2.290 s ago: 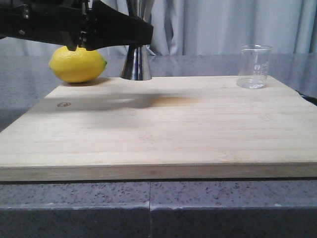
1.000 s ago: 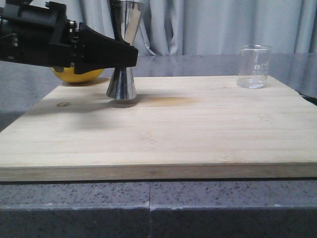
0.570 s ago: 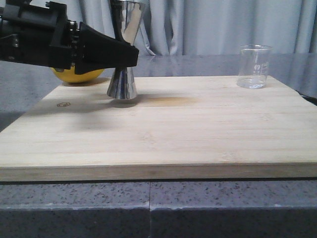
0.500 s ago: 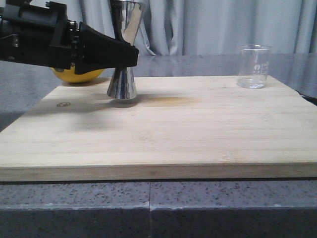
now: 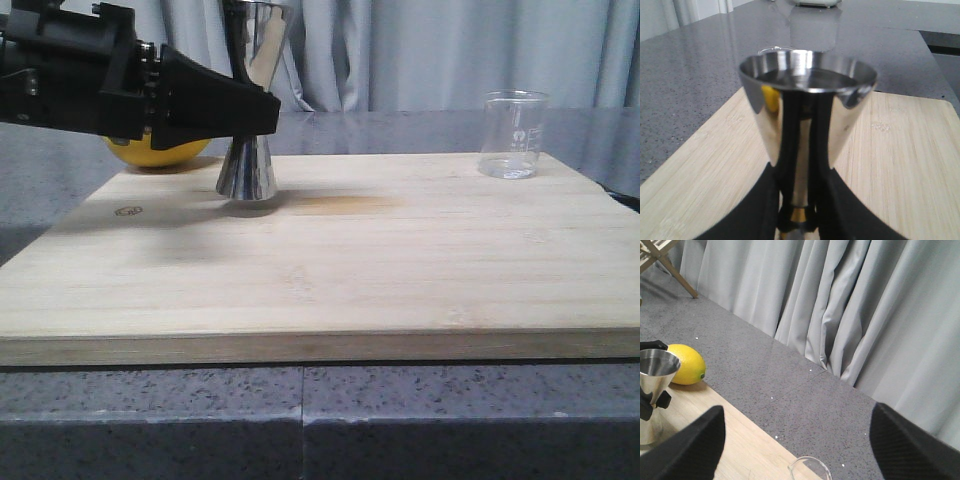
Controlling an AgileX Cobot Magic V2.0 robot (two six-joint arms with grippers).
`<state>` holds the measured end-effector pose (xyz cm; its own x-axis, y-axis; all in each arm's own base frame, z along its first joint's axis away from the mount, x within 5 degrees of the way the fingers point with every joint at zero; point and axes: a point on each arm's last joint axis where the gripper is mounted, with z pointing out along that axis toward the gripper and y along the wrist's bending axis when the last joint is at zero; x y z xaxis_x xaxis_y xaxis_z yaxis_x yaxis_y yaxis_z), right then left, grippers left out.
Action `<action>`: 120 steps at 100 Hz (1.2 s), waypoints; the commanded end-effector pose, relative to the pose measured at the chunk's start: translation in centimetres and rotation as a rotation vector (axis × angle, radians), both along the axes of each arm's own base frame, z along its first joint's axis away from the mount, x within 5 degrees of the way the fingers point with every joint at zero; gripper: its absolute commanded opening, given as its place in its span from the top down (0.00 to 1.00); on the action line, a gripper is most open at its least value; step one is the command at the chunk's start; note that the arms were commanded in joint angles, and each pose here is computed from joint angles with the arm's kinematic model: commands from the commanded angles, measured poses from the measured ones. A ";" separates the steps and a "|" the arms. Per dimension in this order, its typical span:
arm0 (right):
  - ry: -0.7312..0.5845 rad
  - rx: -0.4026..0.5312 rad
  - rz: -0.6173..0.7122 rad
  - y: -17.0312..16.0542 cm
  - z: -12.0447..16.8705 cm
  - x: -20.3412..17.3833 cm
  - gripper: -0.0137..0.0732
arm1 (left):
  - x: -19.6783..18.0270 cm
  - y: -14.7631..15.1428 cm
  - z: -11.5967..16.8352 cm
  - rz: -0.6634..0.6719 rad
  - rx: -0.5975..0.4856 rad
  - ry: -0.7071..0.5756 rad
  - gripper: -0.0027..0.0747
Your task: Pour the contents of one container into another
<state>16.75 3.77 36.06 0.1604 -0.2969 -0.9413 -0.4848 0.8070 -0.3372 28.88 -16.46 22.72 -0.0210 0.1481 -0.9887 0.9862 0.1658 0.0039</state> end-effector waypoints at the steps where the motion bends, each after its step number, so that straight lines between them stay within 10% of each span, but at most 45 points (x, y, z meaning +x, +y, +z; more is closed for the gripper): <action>1: -0.039 0.037 -0.014 -0.1 1.2 -0.3 0.22 | -0.1 -0.1 2.5 -0.025 -0.156 -0.034 0.99; 120: -0.037 0.031 -0.020 -0.2 1.2 -0.2 0.22 | -0.4 0.0 0.9 -0.024 -0.135 -0.010 0.99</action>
